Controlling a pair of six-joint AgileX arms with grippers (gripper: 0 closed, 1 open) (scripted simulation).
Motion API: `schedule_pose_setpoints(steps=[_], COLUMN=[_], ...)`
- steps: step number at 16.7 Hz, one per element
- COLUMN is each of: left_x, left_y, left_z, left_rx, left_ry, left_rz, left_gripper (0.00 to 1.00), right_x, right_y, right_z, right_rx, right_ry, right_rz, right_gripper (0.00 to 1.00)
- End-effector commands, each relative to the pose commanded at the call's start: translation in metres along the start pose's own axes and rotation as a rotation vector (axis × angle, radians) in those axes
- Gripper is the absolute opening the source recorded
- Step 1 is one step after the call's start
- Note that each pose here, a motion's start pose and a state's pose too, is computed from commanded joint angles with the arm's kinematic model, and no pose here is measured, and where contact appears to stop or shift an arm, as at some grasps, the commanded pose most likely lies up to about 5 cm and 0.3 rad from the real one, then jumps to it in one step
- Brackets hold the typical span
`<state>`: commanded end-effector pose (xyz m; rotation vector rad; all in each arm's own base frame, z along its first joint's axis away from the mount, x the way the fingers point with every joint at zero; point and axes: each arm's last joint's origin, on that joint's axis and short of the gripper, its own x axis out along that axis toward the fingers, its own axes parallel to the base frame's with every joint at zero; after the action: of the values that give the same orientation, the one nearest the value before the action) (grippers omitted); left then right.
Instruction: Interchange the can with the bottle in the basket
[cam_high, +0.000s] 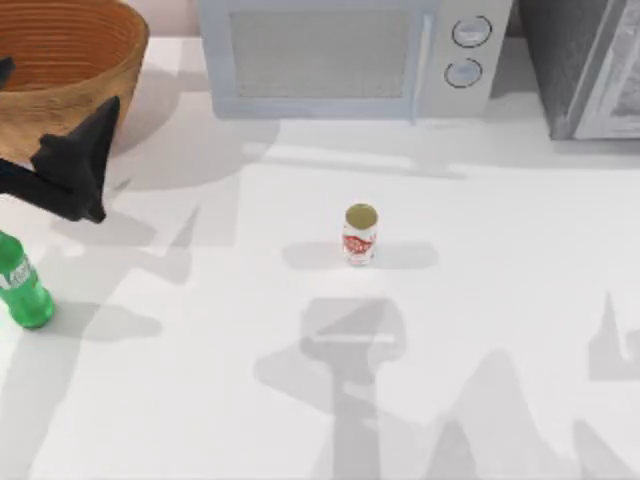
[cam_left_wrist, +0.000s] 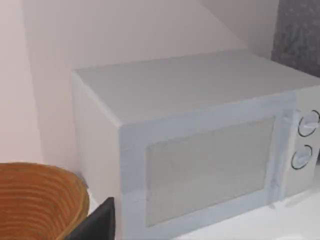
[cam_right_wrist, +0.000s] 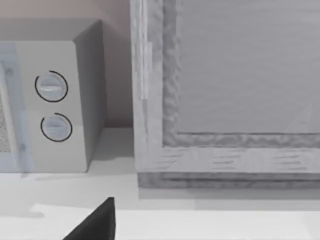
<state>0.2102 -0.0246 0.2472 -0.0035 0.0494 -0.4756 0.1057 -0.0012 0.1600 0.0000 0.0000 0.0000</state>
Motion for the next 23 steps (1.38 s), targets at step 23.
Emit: schedule_pose_setpoints(steps=[23], left_x=[-0.094], left_y=[-0.022], left_z=[-0.095], left_rx=[-0.002], left_ry=[-0.018], left_rz=[0.480], left_gripper=[1.00], right_x=[0.000], right_y=[0.000], right_z=[0.000], right_rx=[0.000], right_ry=[0.000], right_rz=[0.000], right_gripper=[1.00])
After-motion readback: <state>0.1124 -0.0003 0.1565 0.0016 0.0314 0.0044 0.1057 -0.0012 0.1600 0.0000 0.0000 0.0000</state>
